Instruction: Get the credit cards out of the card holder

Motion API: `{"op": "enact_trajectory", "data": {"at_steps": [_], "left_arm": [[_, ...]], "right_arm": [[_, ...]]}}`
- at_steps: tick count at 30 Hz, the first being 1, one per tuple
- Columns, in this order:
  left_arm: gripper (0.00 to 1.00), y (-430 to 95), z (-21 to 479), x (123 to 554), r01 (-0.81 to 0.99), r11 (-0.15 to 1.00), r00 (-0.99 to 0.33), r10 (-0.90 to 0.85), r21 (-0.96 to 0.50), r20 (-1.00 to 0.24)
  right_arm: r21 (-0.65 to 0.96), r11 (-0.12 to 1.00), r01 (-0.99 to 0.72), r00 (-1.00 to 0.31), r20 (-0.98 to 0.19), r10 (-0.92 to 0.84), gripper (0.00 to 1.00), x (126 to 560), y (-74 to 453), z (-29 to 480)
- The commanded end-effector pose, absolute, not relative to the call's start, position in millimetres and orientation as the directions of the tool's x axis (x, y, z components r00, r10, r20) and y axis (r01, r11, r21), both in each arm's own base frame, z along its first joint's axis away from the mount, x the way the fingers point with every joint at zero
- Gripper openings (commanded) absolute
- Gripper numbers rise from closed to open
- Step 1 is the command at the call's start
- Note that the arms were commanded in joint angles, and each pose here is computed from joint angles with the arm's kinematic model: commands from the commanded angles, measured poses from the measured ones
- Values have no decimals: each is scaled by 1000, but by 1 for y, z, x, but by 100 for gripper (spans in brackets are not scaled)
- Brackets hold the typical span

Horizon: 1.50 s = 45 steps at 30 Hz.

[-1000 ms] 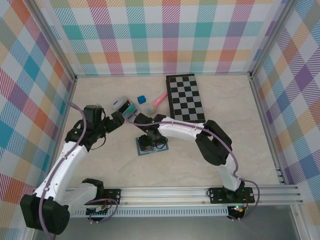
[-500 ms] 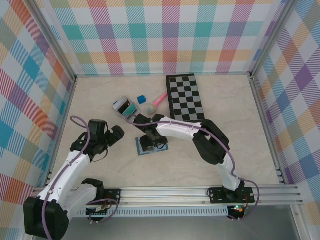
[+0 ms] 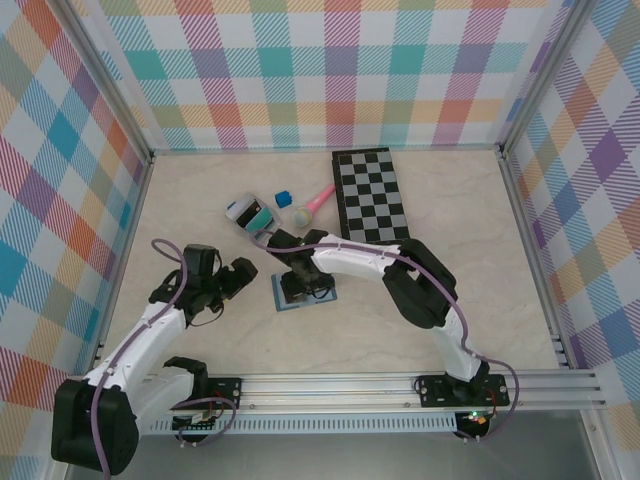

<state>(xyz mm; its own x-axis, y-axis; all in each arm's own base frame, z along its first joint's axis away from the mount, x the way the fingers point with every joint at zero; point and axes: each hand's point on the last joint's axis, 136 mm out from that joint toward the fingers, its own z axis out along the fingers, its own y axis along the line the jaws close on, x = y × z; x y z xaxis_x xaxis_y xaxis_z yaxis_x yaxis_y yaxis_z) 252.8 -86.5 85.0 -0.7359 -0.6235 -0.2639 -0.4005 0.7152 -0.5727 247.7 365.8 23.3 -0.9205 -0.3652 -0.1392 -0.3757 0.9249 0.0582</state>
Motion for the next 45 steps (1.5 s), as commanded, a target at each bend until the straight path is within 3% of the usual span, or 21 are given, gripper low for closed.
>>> {"op": "enact_trajectory", "data": {"at_steps": [1,6,22,45], "left_arm": [[84,-103,90,259,-356,678,-760,-611,-643,-223],[72,-122,89,266,-326,646,-790,-587,-690,-177],[45,-178,86,276,-226,621,-877,-465,-751,-120],[37,-183,46,274,-290,702,-901,-430,-650,-63]], "right_arm": [[50,936,-349,-935,-82,-344,71,243,352,2],[81,937,-340,-940,-70,-335,65,241,350,-3],[110,945,-308,-951,-51,-304,56,240,342,-10],[120,947,-298,-955,-47,-294,56,240,342,-11]]}}
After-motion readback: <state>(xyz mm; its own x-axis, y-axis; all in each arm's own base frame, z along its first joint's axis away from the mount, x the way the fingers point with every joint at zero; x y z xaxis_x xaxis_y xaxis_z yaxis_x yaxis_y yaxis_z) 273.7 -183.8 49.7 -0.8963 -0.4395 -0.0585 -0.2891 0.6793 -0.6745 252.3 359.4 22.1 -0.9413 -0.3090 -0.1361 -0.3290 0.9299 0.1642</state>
